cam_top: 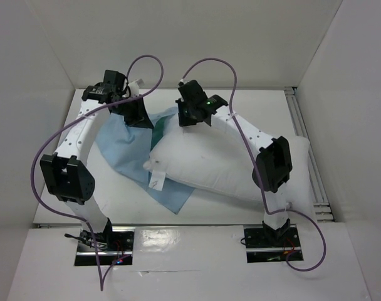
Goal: Put the pillow into the pillowcase
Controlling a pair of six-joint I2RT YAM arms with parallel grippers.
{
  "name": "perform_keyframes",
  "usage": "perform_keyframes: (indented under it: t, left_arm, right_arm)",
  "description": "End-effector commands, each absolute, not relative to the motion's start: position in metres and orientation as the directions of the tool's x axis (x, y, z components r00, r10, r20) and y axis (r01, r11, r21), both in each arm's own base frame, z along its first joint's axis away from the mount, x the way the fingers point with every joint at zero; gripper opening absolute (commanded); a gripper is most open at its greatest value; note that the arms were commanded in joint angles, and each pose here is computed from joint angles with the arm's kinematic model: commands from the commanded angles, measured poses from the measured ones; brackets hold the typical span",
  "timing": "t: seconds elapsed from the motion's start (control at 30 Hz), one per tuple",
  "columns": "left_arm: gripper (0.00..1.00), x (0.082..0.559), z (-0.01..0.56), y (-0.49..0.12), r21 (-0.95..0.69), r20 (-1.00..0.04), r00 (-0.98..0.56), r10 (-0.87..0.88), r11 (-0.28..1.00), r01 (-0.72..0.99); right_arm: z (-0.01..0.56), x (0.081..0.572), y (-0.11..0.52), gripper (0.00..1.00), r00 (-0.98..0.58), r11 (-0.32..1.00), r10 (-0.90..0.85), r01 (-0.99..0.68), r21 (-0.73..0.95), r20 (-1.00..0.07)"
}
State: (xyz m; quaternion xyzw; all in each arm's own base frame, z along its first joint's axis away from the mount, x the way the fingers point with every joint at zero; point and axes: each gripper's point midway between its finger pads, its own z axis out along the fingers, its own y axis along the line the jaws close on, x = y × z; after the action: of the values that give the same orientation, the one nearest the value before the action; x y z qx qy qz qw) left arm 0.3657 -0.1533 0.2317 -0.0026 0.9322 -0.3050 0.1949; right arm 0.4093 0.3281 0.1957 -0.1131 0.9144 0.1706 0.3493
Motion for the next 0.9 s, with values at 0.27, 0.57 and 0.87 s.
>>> perform_keyframes:
  t: [0.27, 0.57, 0.87]
  left_arm:
    - [0.00, 0.337, 0.286, -0.134, -0.469, -0.578, -0.810, -0.100, 0.853, 0.230]
    - [0.00, 0.338, 0.282, -0.142, -0.524, -0.543, -0.833, -0.105, 0.817, 0.239]
    - [0.00, 0.342, 0.278, -0.137, -0.533, -0.527, -0.841, -0.119, 0.818, 0.217]
  right_arm:
    - [0.203, 0.472, 0.302, 0.00, -0.616, 0.872, 0.399, 0.026, 0.489, -0.679]
    - [0.242, 0.440, 0.346, 0.74, -0.606, 0.881, 0.169, -0.261, 0.395, -0.777]
    - [0.248, 0.336, 0.346, 0.91, -0.449, 0.878, -0.216, -0.478, 0.029, -0.867]
